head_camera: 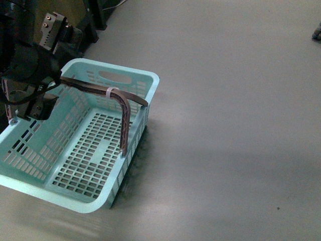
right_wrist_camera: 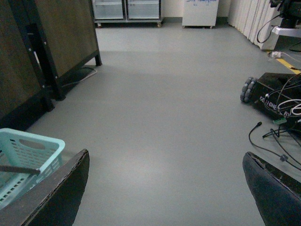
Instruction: Pick lemon and mango into basket
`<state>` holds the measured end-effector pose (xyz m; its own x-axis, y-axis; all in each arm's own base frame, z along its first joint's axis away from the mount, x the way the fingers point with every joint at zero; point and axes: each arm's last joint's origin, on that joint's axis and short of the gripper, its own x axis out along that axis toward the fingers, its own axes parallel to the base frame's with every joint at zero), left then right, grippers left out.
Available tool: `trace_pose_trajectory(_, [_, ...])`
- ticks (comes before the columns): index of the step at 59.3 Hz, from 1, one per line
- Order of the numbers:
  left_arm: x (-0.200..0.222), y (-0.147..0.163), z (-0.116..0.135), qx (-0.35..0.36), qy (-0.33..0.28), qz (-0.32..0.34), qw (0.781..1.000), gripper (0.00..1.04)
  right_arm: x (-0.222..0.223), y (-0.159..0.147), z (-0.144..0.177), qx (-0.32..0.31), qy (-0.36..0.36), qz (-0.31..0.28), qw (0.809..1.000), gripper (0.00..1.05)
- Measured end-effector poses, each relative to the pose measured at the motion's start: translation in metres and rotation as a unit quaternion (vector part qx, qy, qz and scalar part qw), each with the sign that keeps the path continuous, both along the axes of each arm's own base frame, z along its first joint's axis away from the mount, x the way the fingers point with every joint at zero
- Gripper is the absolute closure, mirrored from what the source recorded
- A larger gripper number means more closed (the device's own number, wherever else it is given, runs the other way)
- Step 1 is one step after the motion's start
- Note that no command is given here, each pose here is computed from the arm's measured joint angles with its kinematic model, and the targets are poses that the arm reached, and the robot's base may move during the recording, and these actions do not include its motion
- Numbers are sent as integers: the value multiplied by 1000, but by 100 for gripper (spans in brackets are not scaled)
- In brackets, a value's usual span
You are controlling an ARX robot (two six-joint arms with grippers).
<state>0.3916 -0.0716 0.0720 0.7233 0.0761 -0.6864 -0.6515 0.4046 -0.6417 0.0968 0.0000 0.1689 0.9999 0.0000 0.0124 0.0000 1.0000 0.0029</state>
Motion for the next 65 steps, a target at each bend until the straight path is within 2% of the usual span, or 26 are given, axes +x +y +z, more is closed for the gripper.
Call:
trace_pose_trajectory(12, [20,-10,-15,12,8,-5,1000,8,0,0,0,0,0,0,1000,9])
trace_pose_trajectory(16, [21,-14,-20,14,15,-11,1000,24,0,0,0,0,0,0,1000,9])
trace_pose_trajectory(35, [20,-18,-23,-14,22,5,1000,73,0,0,0,0,0,0,1000,9])
trace_pose_trajectory(37, [20,-17,-24,-11,21,7,1000,81,0,0,0,0,0,0,1000,9])
trace_pose_trajectory(44, [17,-18,-26,-31,20,21,999,97,0,0,0,0,0,0,1000,9])
trace_pose_trajectory(55, [5,-18,-19,-43,11,18,999,98,0,0,0,0,0,0,1000,9])
trace_pose_trajectory(65, [-16,-15,10,-72,-11,22,997,99,0,0,0,0,0,0,1000,9])
